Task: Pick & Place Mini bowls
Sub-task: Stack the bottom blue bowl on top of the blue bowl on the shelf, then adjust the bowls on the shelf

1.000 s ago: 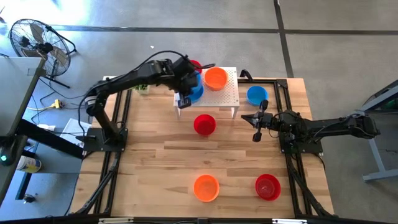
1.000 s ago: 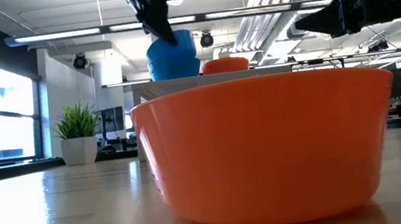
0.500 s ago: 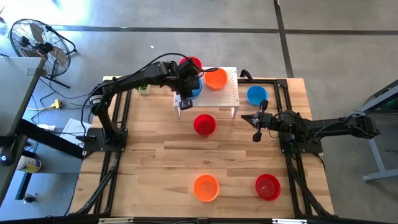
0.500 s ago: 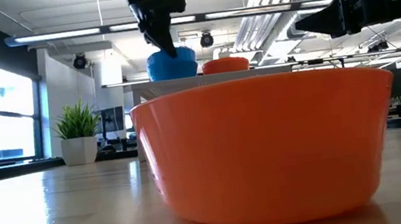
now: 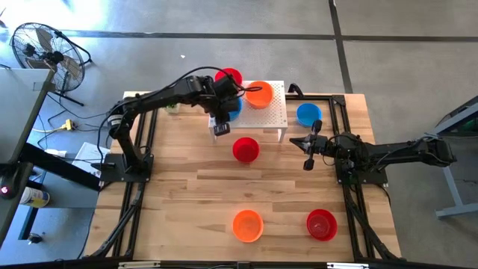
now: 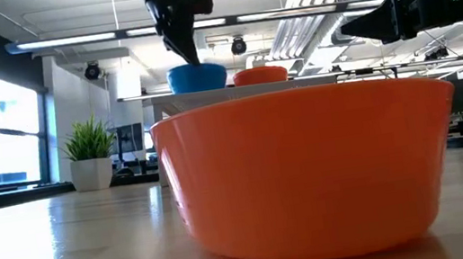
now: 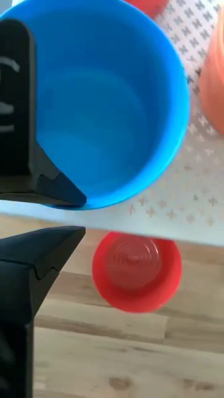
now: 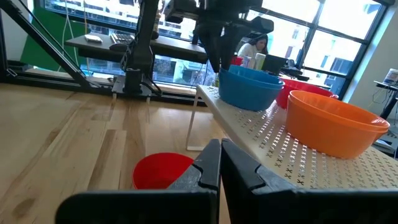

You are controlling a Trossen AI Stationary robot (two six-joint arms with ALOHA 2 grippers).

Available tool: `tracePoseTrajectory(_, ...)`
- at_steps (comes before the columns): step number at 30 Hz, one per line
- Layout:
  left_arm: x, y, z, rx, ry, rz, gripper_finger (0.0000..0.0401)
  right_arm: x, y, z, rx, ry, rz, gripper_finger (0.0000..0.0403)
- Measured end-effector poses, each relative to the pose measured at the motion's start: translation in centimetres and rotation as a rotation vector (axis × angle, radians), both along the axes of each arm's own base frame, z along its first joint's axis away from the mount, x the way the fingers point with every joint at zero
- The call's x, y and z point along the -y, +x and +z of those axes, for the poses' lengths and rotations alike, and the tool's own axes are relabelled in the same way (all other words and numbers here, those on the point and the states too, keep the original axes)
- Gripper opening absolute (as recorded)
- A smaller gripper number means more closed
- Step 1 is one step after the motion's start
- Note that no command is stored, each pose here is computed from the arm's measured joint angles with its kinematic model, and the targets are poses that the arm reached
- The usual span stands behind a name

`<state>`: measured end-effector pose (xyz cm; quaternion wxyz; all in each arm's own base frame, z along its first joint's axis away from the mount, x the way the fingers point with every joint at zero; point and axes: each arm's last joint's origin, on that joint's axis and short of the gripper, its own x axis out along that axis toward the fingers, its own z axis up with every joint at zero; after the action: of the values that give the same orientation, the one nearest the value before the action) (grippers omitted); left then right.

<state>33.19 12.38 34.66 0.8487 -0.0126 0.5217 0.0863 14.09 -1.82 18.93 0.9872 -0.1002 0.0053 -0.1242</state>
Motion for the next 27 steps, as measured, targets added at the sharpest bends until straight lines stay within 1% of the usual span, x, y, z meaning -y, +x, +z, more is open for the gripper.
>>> tracePoseTrajectory(8,0.4,0.0,-0.1,-0.016,-0.011,-0.018,0.0064,0.0,0.0,0.0,-0.002,0.000,0.000,0.0000)
tracePoseTrajectory(11,0.4,-0.1,-0.1,-0.016,-0.018,-0.046,0.0065,0.0,0.0,-0.1,-0.007,0.001,0.000,0.0000)
tracePoseTrajectory(16,0.5,-1.0,1.2,0.023,0.004,-0.084,0.0065,0.0,0.0,-0.1,-0.007,0.001,0.000,0.0000)
tracePoseTrajectory(20,0.2,-1.8,2.4,0.086,0.037,-0.077,0.0064,0.0,0.0,-0.1,-0.009,-0.004,0.000,0.0000)
tracePoseTrajectory(23,-0.8,-2.4,3.3,0.140,0.072,-0.053,0.0053,0.0,0.0,-0.1,-0.010,-0.007,0.000,0.0000)
tracePoseTrajectory(27,-4.0,-3.6,3.9,0.198,0.122,0.039,0.0017,0.0,0.0,-0.1,-0.010,-0.007,0.000,0.0000)
